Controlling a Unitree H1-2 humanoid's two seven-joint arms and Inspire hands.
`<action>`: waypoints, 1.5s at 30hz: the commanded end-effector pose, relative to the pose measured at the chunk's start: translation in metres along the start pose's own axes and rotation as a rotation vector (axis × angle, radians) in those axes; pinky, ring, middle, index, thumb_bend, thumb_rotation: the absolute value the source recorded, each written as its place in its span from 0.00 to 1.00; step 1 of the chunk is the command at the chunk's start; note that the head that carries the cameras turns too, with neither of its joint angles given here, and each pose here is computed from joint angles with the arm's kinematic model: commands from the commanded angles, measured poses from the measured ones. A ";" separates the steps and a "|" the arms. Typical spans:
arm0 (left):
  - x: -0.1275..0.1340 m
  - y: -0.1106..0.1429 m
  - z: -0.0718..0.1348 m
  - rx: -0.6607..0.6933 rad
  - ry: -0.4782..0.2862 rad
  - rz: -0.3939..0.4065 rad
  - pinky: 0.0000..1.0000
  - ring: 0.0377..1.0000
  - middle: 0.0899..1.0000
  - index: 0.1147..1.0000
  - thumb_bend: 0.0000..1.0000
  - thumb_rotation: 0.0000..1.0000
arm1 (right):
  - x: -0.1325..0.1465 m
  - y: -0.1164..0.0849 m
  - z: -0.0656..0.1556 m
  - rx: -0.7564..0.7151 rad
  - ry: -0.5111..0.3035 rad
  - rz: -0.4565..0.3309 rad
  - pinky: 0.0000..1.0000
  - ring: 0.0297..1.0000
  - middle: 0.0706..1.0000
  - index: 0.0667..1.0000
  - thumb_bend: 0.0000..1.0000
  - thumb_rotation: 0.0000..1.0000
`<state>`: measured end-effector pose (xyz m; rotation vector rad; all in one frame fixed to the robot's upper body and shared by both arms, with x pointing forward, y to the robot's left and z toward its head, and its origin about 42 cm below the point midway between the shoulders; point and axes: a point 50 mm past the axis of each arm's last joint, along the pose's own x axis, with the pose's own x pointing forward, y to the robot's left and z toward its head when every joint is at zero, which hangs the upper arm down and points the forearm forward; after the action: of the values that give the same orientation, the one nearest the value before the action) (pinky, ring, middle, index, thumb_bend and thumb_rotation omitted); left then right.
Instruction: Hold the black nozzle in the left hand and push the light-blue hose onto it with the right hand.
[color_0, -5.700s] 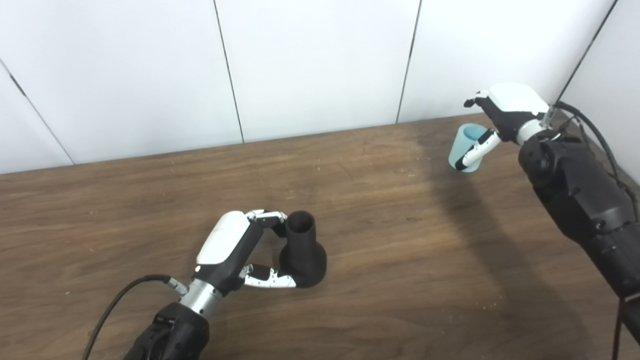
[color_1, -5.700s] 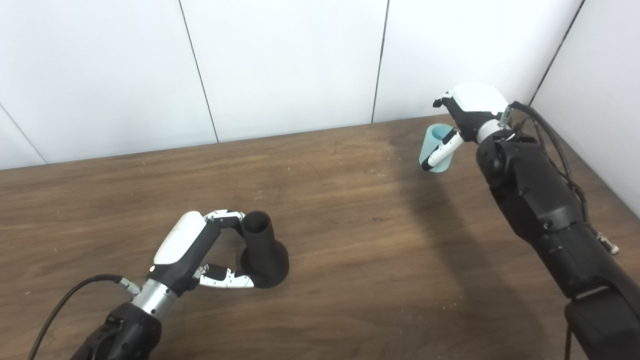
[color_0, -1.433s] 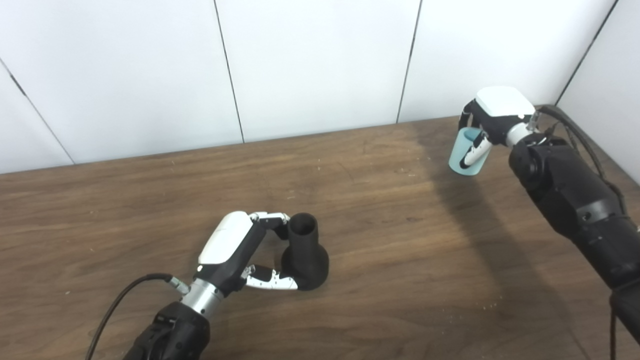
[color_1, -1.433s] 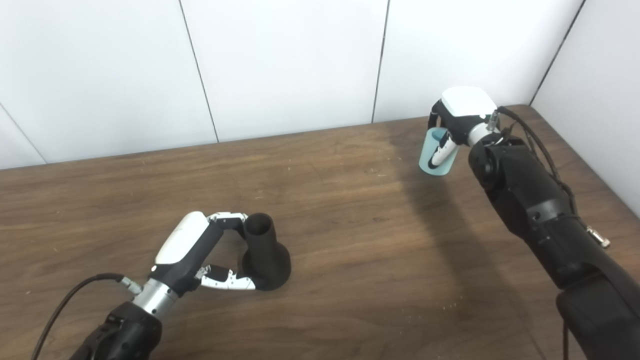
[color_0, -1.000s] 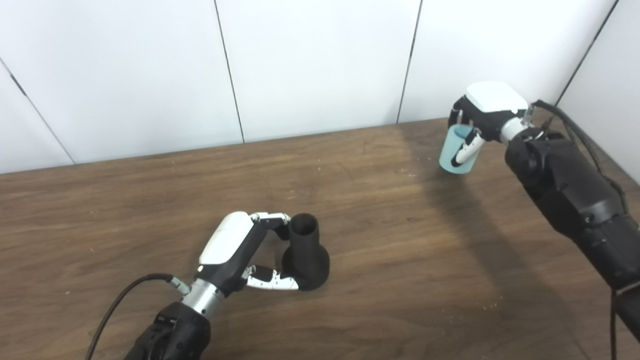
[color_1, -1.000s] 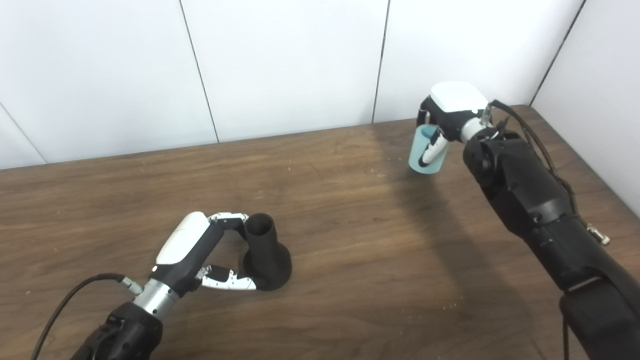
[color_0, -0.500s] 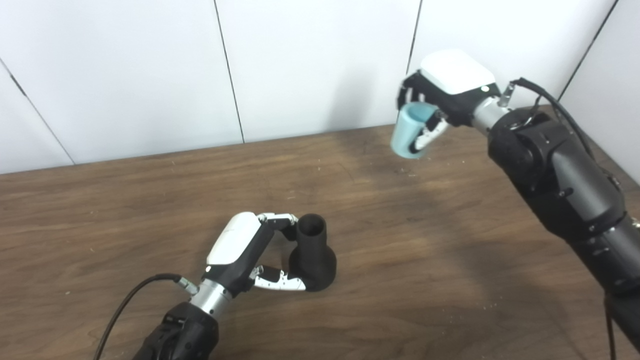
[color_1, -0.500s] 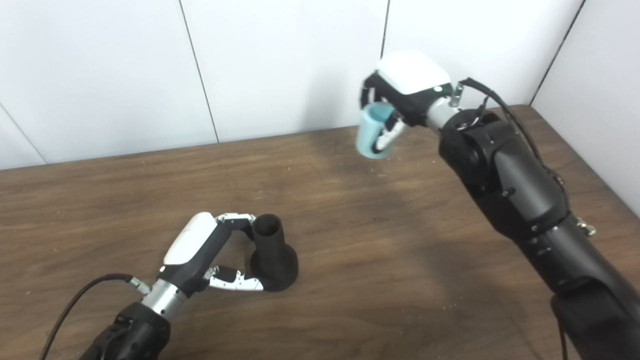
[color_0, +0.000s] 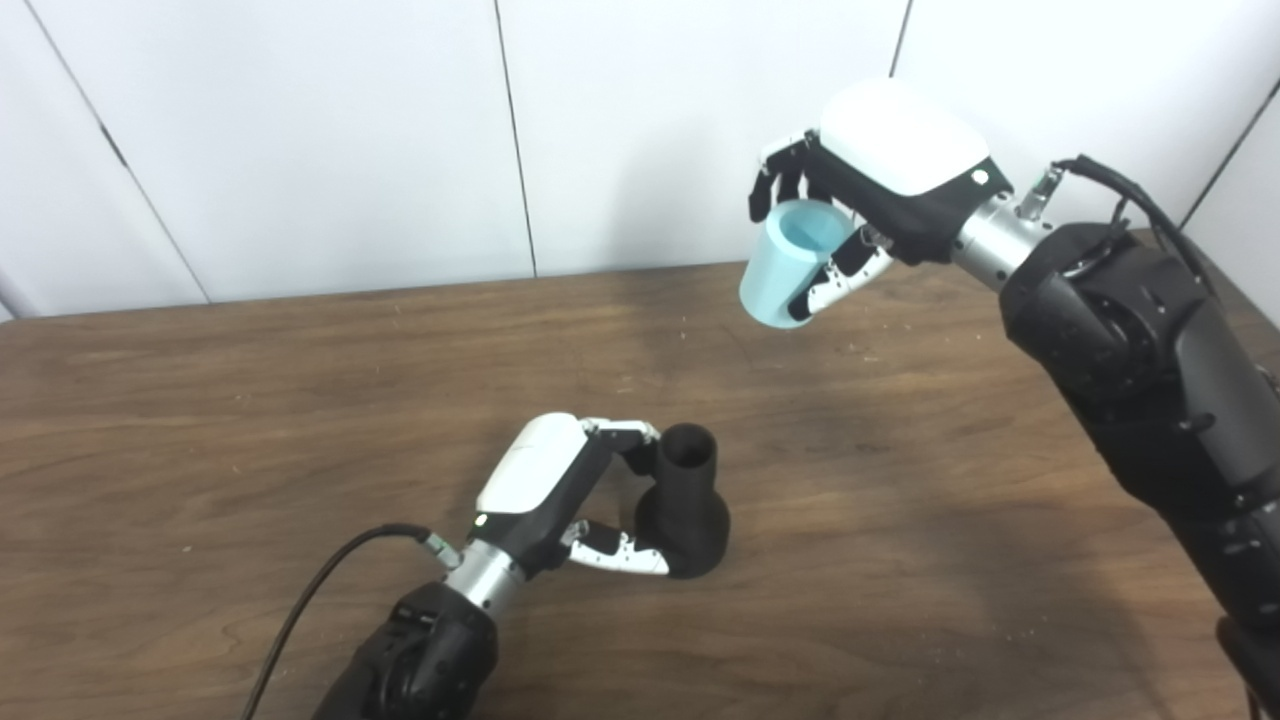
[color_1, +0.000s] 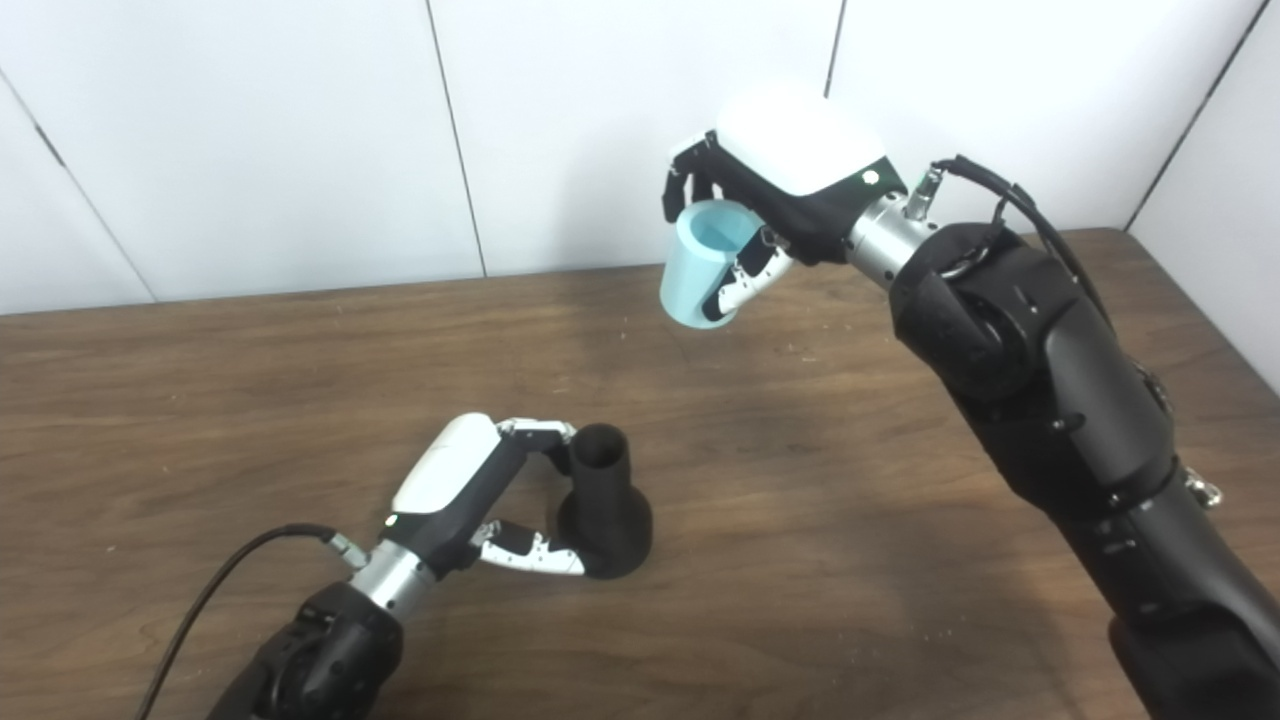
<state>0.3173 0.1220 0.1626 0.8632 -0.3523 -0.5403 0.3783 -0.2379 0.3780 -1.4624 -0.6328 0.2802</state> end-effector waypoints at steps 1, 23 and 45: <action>-0.013 -0.025 -0.020 0.043 0.126 -0.138 0.77 0.58 0.46 0.40 0.52 0.00 | 0.004 -0.031 0.007 -0.036 -0.063 -0.094 0.27 0.34 0.44 0.51 0.51 0.00; -0.006 -0.031 -0.013 0.033 0.115 -0.149 0.79 0.57 0.46 0.40 0.52 0.00 | -0.002 -0.054 0.042 -0.066 -0.247 0.001 0.25 0.34 0.43 0.50 0.51 0.00; -0.008 -0.026 -0.015 0.043 0.108 -0.154 0.79 0.56 0.45 0.41 0.52 0.00 | -0.003 -0.059 0.058 0.026 -0.226 0.211 0.21 0.32 0.41 0.51 0.51 0.00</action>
<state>0.3168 0.1078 0.1637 0.8645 -0.3478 -0.5491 0.3384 -0.2027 0.4071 -1.4723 -0.5739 0.6696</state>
